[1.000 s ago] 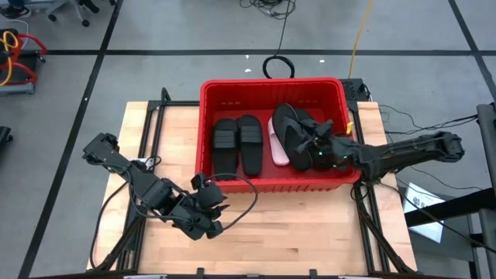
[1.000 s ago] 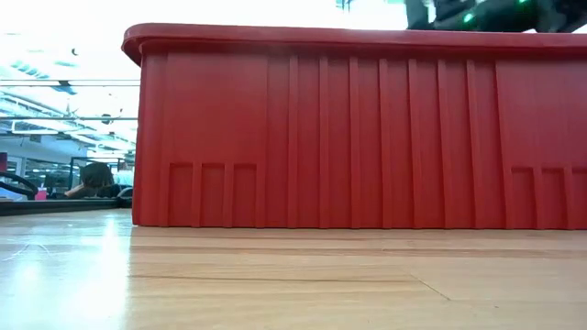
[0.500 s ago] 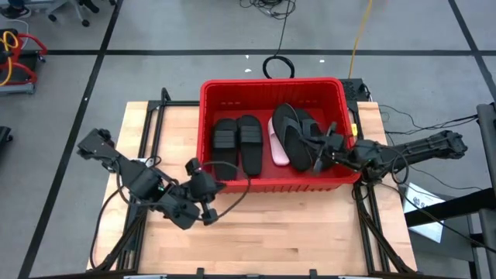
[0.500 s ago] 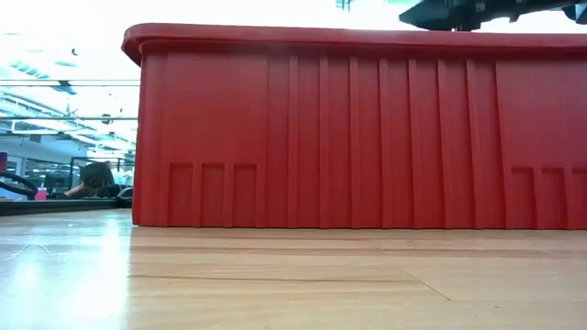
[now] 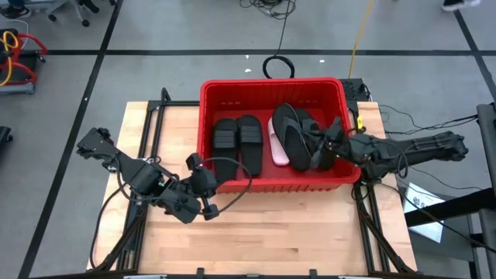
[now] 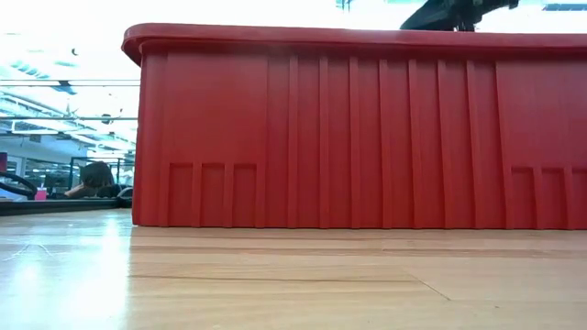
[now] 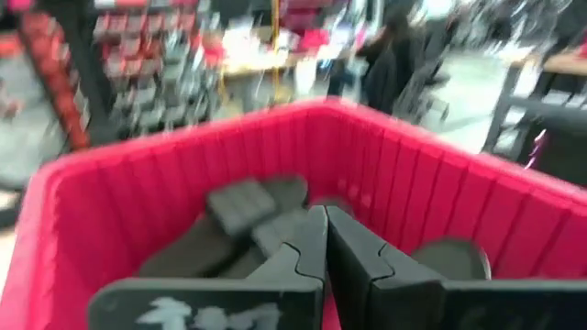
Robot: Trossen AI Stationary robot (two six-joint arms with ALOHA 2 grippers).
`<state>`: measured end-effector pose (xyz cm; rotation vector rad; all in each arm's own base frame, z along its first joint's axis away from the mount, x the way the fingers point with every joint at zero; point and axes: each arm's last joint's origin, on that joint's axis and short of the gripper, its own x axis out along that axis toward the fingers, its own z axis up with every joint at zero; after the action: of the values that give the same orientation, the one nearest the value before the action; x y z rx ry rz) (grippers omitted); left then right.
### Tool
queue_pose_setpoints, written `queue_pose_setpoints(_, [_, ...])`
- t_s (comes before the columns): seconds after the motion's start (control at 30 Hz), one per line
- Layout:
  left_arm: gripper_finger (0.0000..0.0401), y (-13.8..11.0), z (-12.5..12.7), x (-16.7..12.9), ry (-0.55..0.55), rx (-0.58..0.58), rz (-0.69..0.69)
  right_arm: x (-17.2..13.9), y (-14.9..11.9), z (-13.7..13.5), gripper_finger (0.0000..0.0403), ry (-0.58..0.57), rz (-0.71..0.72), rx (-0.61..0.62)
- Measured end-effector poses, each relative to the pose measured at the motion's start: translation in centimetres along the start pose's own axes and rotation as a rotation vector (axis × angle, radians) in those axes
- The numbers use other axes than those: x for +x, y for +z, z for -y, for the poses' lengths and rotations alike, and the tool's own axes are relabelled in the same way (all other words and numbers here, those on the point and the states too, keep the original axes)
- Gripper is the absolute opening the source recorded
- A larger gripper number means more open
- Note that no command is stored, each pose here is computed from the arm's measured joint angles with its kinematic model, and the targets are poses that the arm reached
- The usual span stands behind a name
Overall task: Pick and place slides into bin
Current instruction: Put the black slipper into the red bin
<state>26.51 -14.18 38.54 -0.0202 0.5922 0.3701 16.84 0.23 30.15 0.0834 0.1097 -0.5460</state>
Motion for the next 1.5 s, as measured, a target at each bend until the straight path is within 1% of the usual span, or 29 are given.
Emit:
queue_pose_setpoints(0.1, [0.0006, 0.5, -0.8, 0.0, 0.018, 0.000, 0.016, 0.0, 1.5, 0.0, 0.0000, 0.029, -0.117, -0.021])
queue_pose_setpoints(0.23, [0.0002, 1.4, -2.2, 0.2, 0.073, -0.003, 0.060, 0.5, 3.2, 0.4, 0.0000, 0.009, -0.303, -0.080])
queue_pose_setpoints(0.33, [0.0006, 2.3, -3.7, 0.3, 0.105, -0.030, 0.085, 1.3, 3.9, 0.8, 0.0000, 0.016, -0.448, -0.108])
queue_pose_setpoints(0.47, [0.0009, 3.0, -5.7, 1.1, 0.166, -0.087, 0.086, 3.1, 3.9, 1.5, 0.0000, 0.062, -0.576, -0.175])
queue_pose_setpoints(0.6, [0.0002, 3.5, -7.3, 1.9, 0.219, -0.125, 0.084, 4.8, 3.5, 2.3, 0.0000, 0.010, -0.590, -0.207])
queue_pose_setpoints(0.7, [0.0006, 3.7, -8.1, 2.4, 0.250, -0.114, 0.075, 5.9, 3.4, 3.0, 0.0006, 0.001, -0.593, -0.288])
queue_pose_setpoints(0.77, [0.0009, 3.9, -8.6, 2.7, 0.270, -0.106, 0.071, 6.7, 3.4, 3.4, 0.0017, -0.014, -0.582, -0.306])
queue_pose_setpoints(0.87, [0.0007, 4.0, -9.4, 3.1, 0.283, -0.104, 0.058, 7.8, 3.4, 3.8, 0.0044, -0.021, -0.559, -0.279])
queue_pose_setpoints(0.97, [0.0002, 4.2, -10.1, 3.2, 0.264, -0.091, 0.041, 8.7, 2.9, 4.2, 0.0081, 0.006, -0.588, -0.223])
queue_pose_setpoints(1.03, [0.0005, 4.3, -10.6, 3.2, 0.251, -0.096, 0.035, 9.2, 2.4, 4.4, 0.0108, 0.003, -0.616, -0.202])
queue_pose_setpoints(1.2, [0.0009, 4.3, -11.4, 3.0, 0.248, -0.095, 0.023, 10.4, 1.5, 5.1, 0.0166, -0.023, -0.672, -0.220])
queue_pose_setpoints(1.33, [0.0002, 4.5, -11.8, 2.7, 0.232, -0.082, 0.023, 11.1, 0.8, 5.9, 0.0191, -0.052, -0.720, -0.216])
queue_pose_setpoints(1.5, [0.0011, 4.5, -12.0, 2.6, 0.232, -0.087, 0.024, 11.5, 0.0, 6.6, 0.0200, -0.074, -0.782, -0.221])
